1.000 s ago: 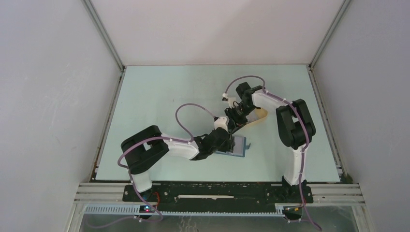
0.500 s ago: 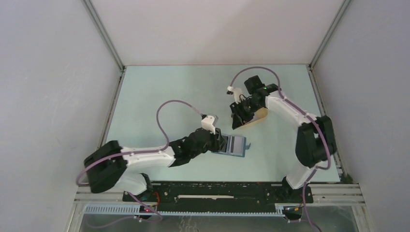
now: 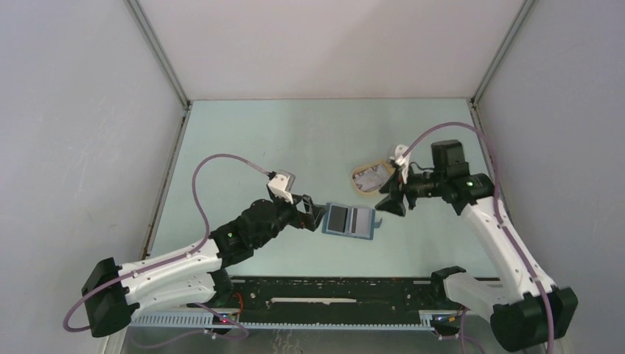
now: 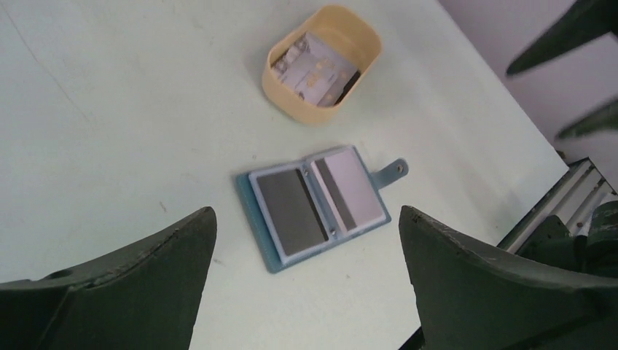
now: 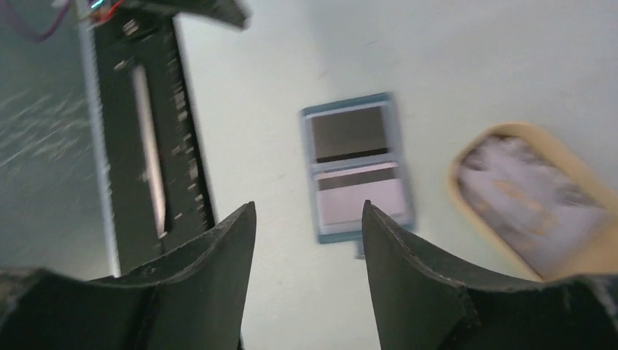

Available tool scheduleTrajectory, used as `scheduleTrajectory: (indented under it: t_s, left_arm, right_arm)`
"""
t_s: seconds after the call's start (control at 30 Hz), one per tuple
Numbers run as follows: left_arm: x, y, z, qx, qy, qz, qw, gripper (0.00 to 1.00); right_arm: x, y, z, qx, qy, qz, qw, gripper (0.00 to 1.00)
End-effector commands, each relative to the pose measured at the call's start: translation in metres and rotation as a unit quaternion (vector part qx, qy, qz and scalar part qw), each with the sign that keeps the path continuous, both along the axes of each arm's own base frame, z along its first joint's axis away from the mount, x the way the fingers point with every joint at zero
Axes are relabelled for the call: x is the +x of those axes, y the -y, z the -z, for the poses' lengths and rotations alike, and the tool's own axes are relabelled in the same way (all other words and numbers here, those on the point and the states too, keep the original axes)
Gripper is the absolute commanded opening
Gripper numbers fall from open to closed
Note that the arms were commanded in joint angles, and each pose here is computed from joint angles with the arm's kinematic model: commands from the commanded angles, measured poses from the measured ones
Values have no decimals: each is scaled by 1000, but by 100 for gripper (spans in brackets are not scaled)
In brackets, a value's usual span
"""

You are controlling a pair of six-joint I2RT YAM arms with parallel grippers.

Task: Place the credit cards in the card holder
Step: Insert the credit card into the card holder, then close the card holder at the center of the board.

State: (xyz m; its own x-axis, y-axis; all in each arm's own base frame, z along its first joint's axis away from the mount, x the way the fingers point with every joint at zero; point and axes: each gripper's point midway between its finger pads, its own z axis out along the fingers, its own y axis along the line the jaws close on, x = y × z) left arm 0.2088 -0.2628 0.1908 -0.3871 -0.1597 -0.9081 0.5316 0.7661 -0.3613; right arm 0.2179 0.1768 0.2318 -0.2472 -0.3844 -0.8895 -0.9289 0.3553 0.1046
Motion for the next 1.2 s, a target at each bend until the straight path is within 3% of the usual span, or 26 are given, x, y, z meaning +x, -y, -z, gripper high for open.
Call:
scheduleTrajectory:
  t_s: [0.0, 0.13, 0.3, 0.57, 0.8, 1.0, 1.17]
  left_arm:
    - [-7, -3, 39, -8, -73, 11, 997, 100]
    - [-7, -10, 66, -31, -134, -18, 990, 99]
    - [-4, -13, 80, -74, -178, -39, 980, 96]
    - [10, 1, 100, -78, -242, -47, 966, 91]
    - [23, 15, 115, -76, -266, -49, 960, 85]
    - [29, 16, 116, -68, -258, -51, 962, 69]
    - [36, 5, 114, -37, -243, -75, 966, 44]
  right_arm:
    - [-43, -21, 42, 13, -9, -178, 984, 64]
    - [-27, -16, 84, -78, 60, -193, 976, 60]
    - [-10, -8, 130, -190, 143, -245, 940, 46]
    - [22, -4, 162, -266, 112, -225, 931, 19]
    - [20, 0, 178, -280, 77, -221, 931, 14]
    - [20, 6, 190, -297, 59, -222, 927, 12]
    - [18, 5, 192, -296, 52, -222, 927, 12]
